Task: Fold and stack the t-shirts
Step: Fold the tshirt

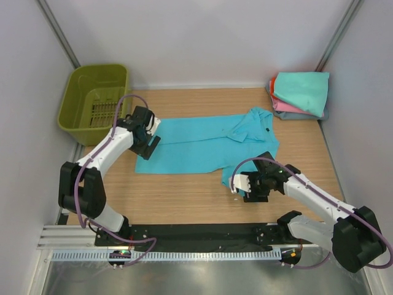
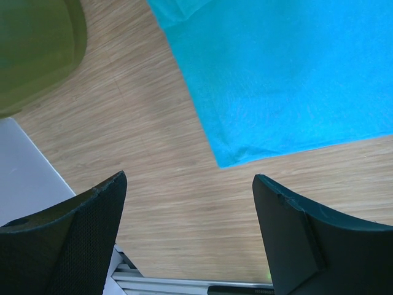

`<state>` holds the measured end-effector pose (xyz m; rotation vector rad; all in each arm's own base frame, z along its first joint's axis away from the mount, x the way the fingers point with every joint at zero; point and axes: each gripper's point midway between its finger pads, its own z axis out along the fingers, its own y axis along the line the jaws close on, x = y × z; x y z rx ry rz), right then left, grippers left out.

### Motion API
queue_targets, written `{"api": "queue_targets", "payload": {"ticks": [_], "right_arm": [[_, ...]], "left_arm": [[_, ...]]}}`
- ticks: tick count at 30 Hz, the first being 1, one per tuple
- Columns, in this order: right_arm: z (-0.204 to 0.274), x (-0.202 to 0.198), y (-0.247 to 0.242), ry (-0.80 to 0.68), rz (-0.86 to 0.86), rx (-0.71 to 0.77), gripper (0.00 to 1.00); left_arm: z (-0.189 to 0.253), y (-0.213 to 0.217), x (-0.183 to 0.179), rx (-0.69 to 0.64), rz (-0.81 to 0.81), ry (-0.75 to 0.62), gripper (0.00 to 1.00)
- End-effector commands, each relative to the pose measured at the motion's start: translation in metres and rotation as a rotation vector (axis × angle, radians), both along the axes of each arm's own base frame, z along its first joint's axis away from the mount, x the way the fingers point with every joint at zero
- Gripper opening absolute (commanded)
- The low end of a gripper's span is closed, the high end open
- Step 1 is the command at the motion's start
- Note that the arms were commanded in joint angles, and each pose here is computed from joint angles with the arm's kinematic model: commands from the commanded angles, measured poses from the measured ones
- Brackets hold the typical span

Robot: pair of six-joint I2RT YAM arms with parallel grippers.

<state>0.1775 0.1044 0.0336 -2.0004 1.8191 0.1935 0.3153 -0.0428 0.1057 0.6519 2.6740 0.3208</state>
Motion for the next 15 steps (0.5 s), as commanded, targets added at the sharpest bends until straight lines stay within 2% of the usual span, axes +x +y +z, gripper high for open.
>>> {"api": "queue_targets", "payload": {"ticks": [1, 15], "right_arm": [[-0.001, -0.004, 0.0, 0.015, 0.035, -0.011, 0.69], [-0.021, -0.016, -0.011, 0.086, 0.046, -0.08, 0.7]], "left_arm": [[0.021, 0.004, 0.015, -0.006, 0.03, -0.087, 0.84], [0.013, 0.001, 0.023, -0.001, 0.036, -0.067, 0.84]]}}
